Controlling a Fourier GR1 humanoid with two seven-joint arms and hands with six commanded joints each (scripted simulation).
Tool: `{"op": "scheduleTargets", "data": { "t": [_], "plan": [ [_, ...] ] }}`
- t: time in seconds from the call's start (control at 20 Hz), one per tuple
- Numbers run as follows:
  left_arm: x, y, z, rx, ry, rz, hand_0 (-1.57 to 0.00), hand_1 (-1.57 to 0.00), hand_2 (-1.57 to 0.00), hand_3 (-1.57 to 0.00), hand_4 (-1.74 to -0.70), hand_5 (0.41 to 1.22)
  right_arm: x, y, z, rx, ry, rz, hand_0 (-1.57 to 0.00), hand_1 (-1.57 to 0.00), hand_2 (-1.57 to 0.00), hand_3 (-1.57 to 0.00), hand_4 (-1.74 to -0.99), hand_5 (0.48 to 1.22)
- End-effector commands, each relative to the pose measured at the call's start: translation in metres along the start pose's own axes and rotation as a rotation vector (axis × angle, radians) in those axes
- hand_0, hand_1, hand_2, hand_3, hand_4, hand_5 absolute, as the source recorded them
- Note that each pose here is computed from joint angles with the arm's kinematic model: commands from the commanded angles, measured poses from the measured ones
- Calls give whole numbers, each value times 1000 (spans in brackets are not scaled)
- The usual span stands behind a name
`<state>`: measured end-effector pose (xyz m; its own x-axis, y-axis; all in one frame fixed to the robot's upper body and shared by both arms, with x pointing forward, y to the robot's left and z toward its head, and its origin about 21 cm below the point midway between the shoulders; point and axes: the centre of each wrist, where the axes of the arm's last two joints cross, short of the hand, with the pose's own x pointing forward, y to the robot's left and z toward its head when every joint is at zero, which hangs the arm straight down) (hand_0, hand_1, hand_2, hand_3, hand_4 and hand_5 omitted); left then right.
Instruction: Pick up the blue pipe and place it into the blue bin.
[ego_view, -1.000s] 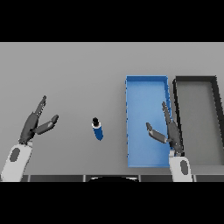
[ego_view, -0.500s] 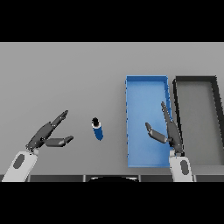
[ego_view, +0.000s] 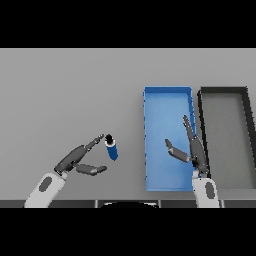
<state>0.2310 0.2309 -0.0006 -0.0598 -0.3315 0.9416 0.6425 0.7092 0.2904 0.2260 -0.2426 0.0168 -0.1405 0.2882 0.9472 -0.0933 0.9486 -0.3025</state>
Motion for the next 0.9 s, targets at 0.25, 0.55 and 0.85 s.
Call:
{"op": "scheduleTargets", "data": {
  "t": [0.25, 0.55, 0.85],
  "plan": [
    [-1, -19, -36, 5, -39, 26, 1, 1, 1, 1, -1134, 459, -2, -3, 6, -18, 27, 6, 1, 1, 1, 1, -1210, 631],
    [-9, -36, -57, -7, -9, -1, 1, 1, 1, 1, -1062, 420, -7, -9, 7, -17, 15, 12, 1, 1, 1, 1, -1214, 645],
    [-11, -46, -72, 4, -81, 122, -10, -156, -308, -276, -1243, 613, -8, -6, 13, -14, 3, 13, 1, 1, 1, 1, -1217, 655]
  ]
}}
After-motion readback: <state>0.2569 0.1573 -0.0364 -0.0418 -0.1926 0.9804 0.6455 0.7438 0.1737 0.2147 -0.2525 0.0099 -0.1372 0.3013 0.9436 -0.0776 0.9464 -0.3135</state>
